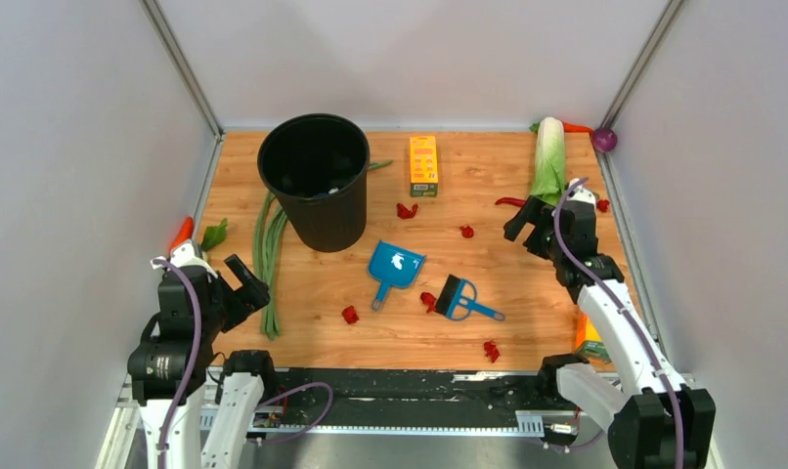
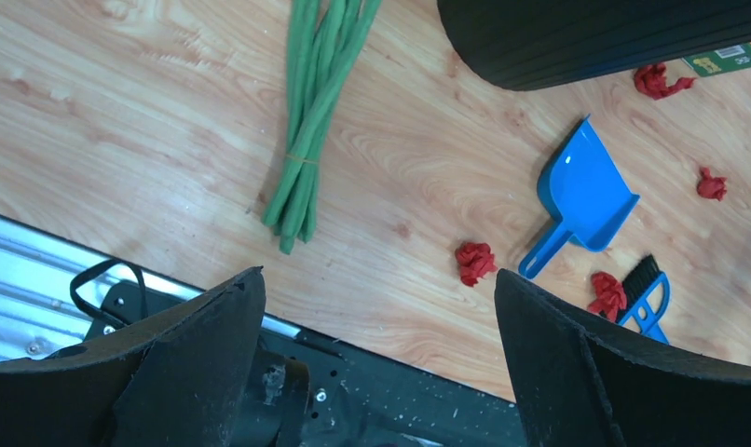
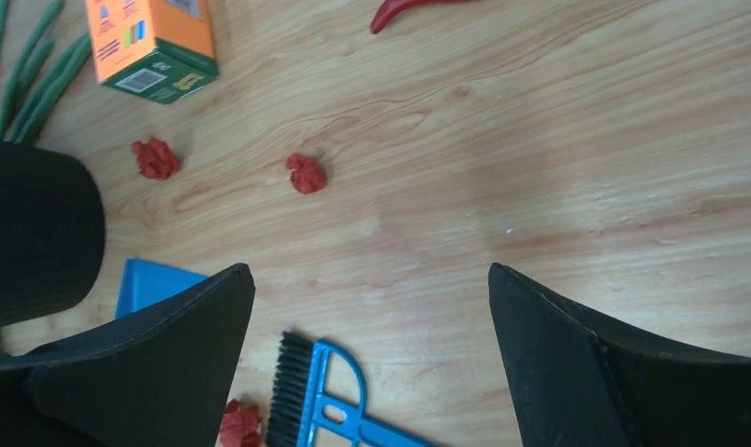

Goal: Sweep away the paper scraps from the table

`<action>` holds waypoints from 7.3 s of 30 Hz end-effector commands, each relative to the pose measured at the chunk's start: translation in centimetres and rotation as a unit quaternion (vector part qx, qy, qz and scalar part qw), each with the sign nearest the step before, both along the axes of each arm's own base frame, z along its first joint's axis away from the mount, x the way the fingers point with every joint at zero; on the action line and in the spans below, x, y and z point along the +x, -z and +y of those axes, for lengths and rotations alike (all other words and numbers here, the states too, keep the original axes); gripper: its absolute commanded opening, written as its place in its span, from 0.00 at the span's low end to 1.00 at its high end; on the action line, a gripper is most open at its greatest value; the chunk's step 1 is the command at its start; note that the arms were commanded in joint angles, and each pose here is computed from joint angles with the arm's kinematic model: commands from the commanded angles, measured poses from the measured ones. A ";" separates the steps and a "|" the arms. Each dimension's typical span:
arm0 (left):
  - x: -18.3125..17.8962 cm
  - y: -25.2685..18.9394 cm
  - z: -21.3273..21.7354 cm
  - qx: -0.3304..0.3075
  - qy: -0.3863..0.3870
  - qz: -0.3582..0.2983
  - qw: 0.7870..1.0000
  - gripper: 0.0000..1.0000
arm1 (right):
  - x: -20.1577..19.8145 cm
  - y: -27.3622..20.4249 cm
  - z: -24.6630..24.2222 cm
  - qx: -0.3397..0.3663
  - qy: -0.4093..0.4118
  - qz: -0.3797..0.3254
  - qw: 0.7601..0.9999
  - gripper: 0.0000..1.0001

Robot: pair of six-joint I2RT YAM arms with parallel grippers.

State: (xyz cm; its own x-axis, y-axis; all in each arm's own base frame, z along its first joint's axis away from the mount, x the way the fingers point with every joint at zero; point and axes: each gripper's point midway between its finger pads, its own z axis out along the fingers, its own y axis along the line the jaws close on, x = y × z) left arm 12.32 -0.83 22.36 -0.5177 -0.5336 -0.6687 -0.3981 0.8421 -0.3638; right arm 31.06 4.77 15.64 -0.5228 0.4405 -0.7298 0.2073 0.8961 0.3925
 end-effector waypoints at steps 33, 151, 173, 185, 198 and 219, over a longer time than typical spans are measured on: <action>-0.4 -3.5 -4.1 0.017 0.189 -0.083 0.978 0.96 | -2.7 4.3 8.9 -0.266 -0.283 0.070 0.919 0.96; 8.8 -29.8 -19.2 -0.402 0.394 -0.330 0.758 0.00 | -7.7 -36.2 18.7 0.384 -0.408 -0.212 0.801 0.81; 12.0 -33.8 -20.2 -0.450 0.399 -0.341 0.723 0.00 | -6.6 -39.6 21.0 0.389 -0.462 -0.253 0.756 0.55; 12.4 -33.2 -20.3 -0.453 0.390 -0.333 0.729 0.00 | -6.2 -40.9 22.4 0.386 -0.483 -0.263 0.741 0.48; 12.4 -33.0 -21.0 -0.455 0.389 -0.332 0.729 0.00 | -6.4 -40.4 23.9 0.391 -0.494 -0.254 0.734 0.37; 12.6 -31.8 -21.1 -0.446 0.378 -0.318 0.746 0.00 | -6.4 -39.8 23.8 0.395 -0.485 -0.249 0.739 0.20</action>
